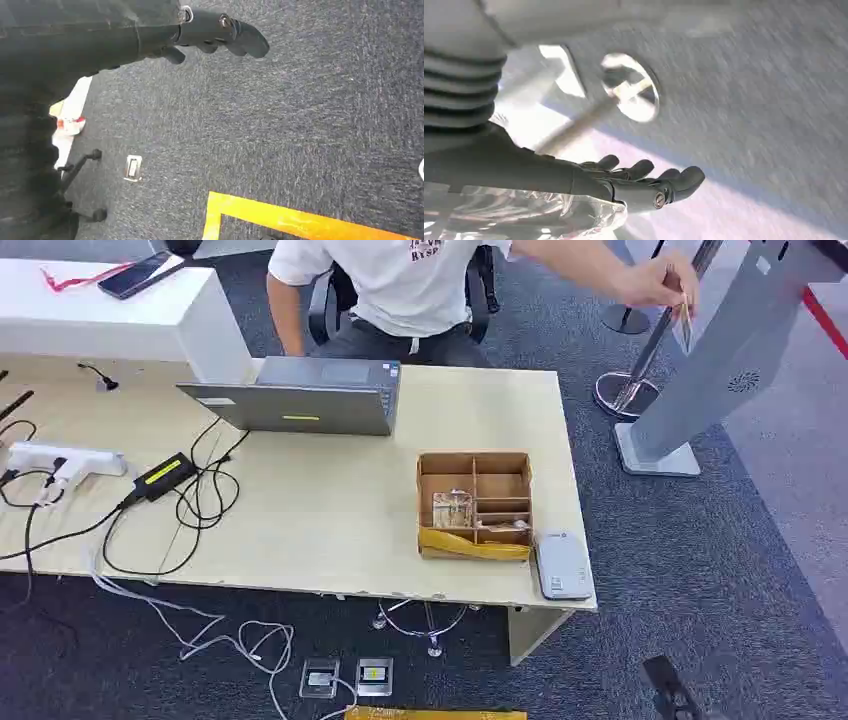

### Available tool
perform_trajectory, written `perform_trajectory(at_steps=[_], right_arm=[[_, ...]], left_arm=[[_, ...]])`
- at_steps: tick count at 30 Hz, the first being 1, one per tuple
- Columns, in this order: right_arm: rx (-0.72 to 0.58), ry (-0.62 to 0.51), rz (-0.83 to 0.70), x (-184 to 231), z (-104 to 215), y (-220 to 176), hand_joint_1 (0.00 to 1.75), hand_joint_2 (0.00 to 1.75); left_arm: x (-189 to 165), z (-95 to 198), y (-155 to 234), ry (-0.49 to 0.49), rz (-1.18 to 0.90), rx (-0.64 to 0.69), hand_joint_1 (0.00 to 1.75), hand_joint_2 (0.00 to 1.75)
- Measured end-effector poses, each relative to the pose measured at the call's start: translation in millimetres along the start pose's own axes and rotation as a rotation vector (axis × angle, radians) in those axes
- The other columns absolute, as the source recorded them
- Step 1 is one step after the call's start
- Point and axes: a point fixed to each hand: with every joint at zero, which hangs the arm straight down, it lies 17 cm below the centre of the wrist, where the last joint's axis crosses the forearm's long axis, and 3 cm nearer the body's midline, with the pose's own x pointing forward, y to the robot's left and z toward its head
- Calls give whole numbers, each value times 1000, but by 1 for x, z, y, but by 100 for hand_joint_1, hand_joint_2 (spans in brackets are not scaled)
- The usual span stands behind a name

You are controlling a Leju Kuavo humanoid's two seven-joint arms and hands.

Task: Pass the card to the sensor for recognition and then transmit it.

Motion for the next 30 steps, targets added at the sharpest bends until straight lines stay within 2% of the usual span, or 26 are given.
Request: perform_trajectory(at_steps=[3, 5, 8, 12, 16, 21, 25, 30], right_arm=[[-7, 38, -40, 4, -9, -49, 0, 175], [19, 118, -118, -12, -12, -77, 0, 175], [-32, 185, -265, -18, -6, -163, 0, 175], [-271, 68, -218, 22, 26, -290, 0, 175], [-465, -66, -98, 80, 81, -372, 0, 175], [-619, -187, -21, 128, 144, -426, 0, 175], [-741, -333, -38, 171, 208, -465, 0, 175], [-878, -530, -63, 220, 284, -479, 0, 175]], left_arm=[[1, 1, -2, -6, 0, -8, 0, 175], [0, 1, -3, -4, 2, -11, 0, 175], [-2, 2, -4, 2, 5, -15, 0, 175], [-1, 2, -5, 7, 14, -15, 0, 175], [2, 3, -8, 3, 13, -20, 0, 175], [2, 4, -10, 6, 18, -22, 0, 175], [3, 5, -10, 2, 13, -18, 0, 175], [4, 7, -15, -4, 12, -26, 0, 175]])
